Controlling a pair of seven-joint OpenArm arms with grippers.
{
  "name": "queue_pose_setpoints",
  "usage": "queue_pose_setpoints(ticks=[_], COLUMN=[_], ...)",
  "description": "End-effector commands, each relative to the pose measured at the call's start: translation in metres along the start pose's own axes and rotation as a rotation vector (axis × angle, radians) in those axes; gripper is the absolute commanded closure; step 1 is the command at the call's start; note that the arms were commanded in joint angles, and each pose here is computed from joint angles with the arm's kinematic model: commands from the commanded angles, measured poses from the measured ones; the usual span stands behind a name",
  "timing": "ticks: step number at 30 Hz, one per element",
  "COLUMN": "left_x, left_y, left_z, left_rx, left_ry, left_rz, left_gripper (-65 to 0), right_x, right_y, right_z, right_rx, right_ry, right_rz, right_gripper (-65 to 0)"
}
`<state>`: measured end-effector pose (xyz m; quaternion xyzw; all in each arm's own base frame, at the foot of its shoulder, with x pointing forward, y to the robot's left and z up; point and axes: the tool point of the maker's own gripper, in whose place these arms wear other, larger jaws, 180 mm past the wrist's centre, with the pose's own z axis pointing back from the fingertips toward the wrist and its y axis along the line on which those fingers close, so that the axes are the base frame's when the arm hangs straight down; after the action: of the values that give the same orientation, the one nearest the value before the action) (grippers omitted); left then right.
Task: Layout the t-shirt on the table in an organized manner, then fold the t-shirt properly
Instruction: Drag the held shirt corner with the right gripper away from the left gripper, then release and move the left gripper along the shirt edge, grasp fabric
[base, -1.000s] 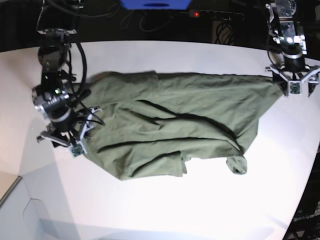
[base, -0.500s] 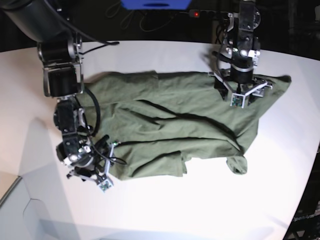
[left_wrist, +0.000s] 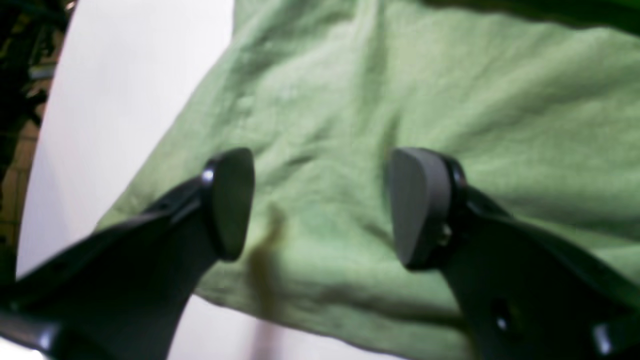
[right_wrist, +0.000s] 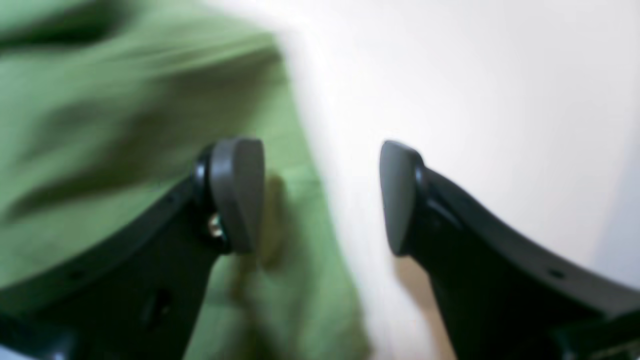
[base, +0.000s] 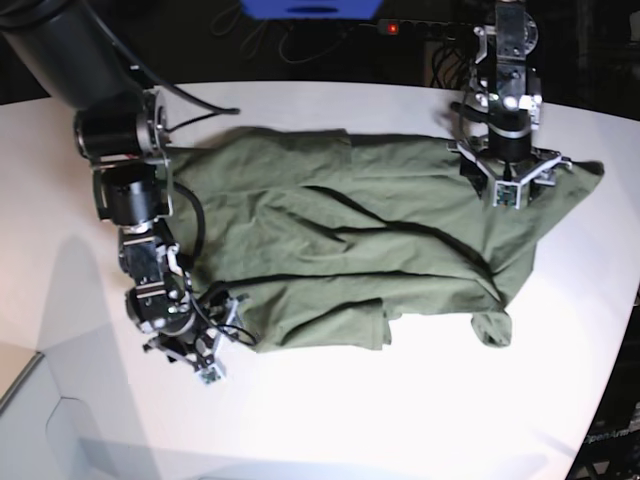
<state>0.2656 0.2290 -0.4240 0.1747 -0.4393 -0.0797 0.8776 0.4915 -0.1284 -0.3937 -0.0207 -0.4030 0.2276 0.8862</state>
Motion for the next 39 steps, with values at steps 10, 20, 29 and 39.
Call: queue_pose_setpoints(ticks=[10, 20, 29, 39], left_x=[-0.022, -0.02, -0.023, -0.028], left_y=[-0.001, 0.002, 0.0, -0.017], left_z=[0.005, 0.003, 0.004, 0.013], left_rx=[-0.005, -0.001, -0.004, -0.029], left_ry=[0.087, 0.082, 0.088, 0.1], left_rz=[-0.023, -0.027, -0.025, 0.002], left_gripper=[-41.6, -41.6, -41.6, -41.6], right_x=[-0.039, -0.072, -0.097, -0.103], right_y=[0.014, 0.008, -0.063, -0.132], right_z=[-0.001, 0.003, 0.023, 0.074], right_rx=[-0.008, -0.019, -0.143, -0.338], right_ry=[0.036, 0.123, 0.151, 0.055], right_rz=[-0.027, -0.027, -0.118, -0.391], right_gripper=[-36.7, 0.0, 0.0, 0.0])
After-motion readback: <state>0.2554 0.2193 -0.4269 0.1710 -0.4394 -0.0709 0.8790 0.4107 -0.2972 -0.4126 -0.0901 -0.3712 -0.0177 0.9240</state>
